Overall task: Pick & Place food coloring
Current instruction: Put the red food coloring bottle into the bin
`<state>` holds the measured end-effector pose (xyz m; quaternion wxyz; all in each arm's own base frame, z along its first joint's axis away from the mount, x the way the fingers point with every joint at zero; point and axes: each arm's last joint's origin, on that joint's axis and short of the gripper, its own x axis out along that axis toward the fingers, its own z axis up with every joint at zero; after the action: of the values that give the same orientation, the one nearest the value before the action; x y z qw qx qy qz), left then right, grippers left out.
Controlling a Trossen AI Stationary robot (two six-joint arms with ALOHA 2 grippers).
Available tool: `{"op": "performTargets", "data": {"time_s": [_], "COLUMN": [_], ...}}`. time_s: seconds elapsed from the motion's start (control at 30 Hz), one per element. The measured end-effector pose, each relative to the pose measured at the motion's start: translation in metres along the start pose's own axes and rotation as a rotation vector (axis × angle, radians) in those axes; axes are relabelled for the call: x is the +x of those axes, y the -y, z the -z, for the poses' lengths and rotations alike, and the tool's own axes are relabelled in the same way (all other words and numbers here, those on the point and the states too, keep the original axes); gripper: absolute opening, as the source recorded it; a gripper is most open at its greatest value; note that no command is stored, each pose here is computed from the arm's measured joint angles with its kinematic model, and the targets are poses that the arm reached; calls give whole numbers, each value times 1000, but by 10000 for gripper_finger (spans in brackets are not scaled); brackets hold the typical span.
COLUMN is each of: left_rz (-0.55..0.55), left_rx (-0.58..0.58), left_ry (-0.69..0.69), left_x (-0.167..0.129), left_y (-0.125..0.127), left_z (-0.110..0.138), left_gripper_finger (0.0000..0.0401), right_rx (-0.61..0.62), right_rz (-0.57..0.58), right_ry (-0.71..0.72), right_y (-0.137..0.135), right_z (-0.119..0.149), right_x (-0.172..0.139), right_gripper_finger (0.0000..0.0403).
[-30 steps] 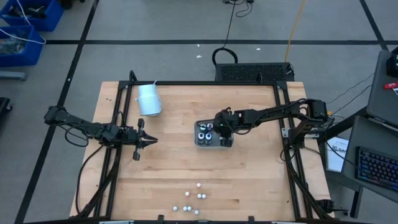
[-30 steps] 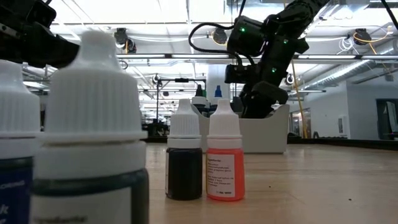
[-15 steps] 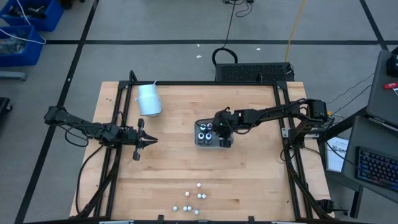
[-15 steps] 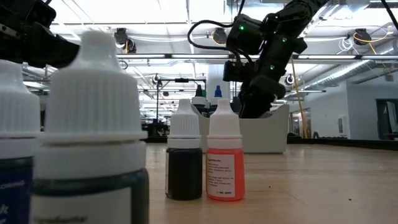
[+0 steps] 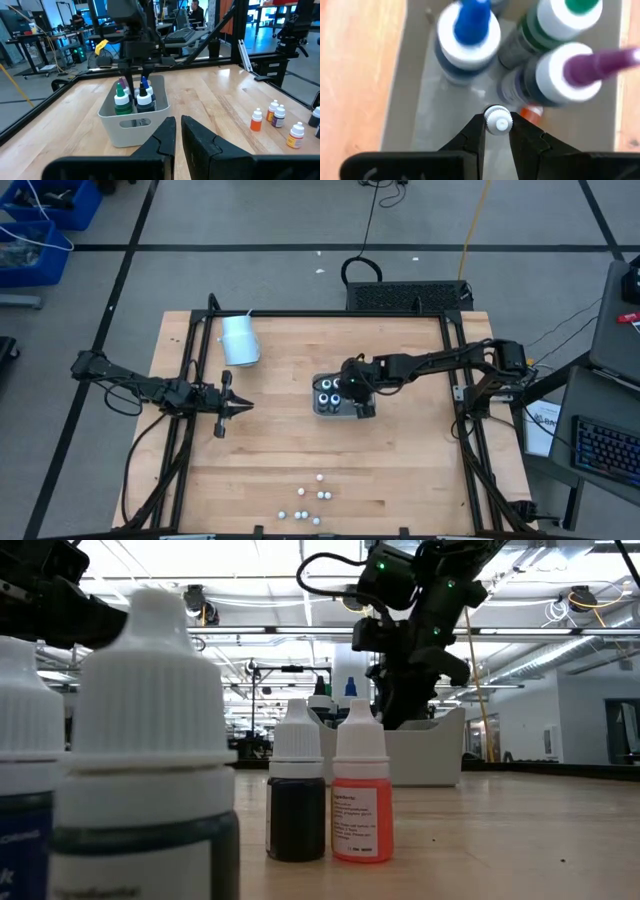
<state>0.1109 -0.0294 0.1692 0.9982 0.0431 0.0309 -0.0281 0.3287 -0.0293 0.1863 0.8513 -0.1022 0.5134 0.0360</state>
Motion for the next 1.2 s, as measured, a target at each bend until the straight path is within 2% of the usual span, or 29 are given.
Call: {"op": "performTargets", "data": {"time_s": [0.1, 0.3, 0.47, 0.7, 0.93, 1.2], "left_rz": [0, 0, -5, -9, -9, -9], "left_rx": [0, 0, 0, 1, -16, -18], "left_ry": [0, 0, 1, -2, -3, -3], "left_x": [0, 0, 0, 0, 0, 0], "left_y": [0, 0, 0, 0, 0, 0], "left_z": [0, 0, 0, 0, 0, 0], "left_gripper_finger": [35, 35, 35, 35, 35, 35], "right_rx": [-33, -60, -71, -54, 30, 53], "right_rz": [-5, -33, -19, -24, -27, -34], "right_ry": [-10, -103, -128, -146, -215, -249], "right_y": [-1, -3, 0, 2, 1, 1], "right_z": [1, 6, -3, -9, -3, 0], "right_x": [2, 29, 45, 44, 40, 39], "right_gripper_finger": [59, 59, 59, 59, 59, 59]}}
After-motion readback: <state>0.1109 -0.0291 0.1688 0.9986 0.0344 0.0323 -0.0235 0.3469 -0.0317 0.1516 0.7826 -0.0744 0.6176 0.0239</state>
